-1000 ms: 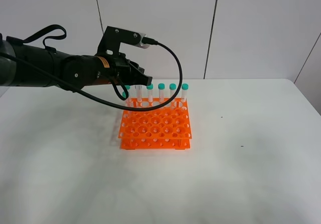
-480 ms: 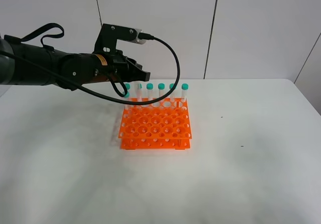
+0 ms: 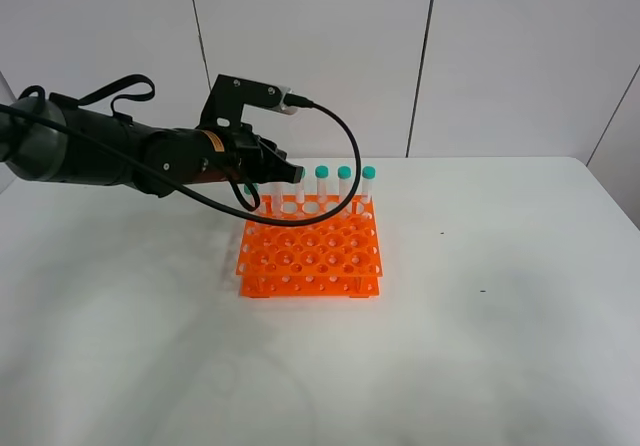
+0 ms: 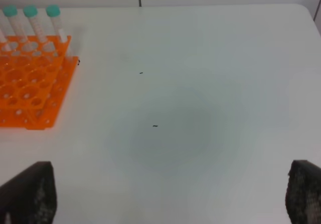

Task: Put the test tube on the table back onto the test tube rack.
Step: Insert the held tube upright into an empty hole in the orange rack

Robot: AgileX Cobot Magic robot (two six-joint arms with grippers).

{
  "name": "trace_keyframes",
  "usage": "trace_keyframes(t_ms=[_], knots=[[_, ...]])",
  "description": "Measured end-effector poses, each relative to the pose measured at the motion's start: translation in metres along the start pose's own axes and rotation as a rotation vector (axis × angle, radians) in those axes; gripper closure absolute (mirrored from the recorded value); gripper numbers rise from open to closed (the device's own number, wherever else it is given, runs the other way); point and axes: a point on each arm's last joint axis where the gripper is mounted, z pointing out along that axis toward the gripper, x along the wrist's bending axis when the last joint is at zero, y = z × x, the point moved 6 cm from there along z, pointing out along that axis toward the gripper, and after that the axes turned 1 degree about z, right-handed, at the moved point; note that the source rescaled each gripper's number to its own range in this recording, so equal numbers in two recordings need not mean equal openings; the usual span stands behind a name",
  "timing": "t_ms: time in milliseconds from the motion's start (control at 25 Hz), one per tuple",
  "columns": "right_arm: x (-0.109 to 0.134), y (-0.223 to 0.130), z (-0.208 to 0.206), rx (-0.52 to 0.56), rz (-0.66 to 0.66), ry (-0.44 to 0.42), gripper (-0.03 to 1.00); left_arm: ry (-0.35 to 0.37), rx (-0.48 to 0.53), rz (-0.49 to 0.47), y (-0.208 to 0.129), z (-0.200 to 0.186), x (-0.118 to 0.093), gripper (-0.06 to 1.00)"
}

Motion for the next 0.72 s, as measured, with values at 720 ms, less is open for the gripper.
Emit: trace_keyframes(t_ms=[720], knots=[[0.000, 0.000, 0.000, 0.000, 0.001, 0.000, -0.03, -0.001, 0.036, 0.030, -0.022, 0.019, 0.001, 0.94]])
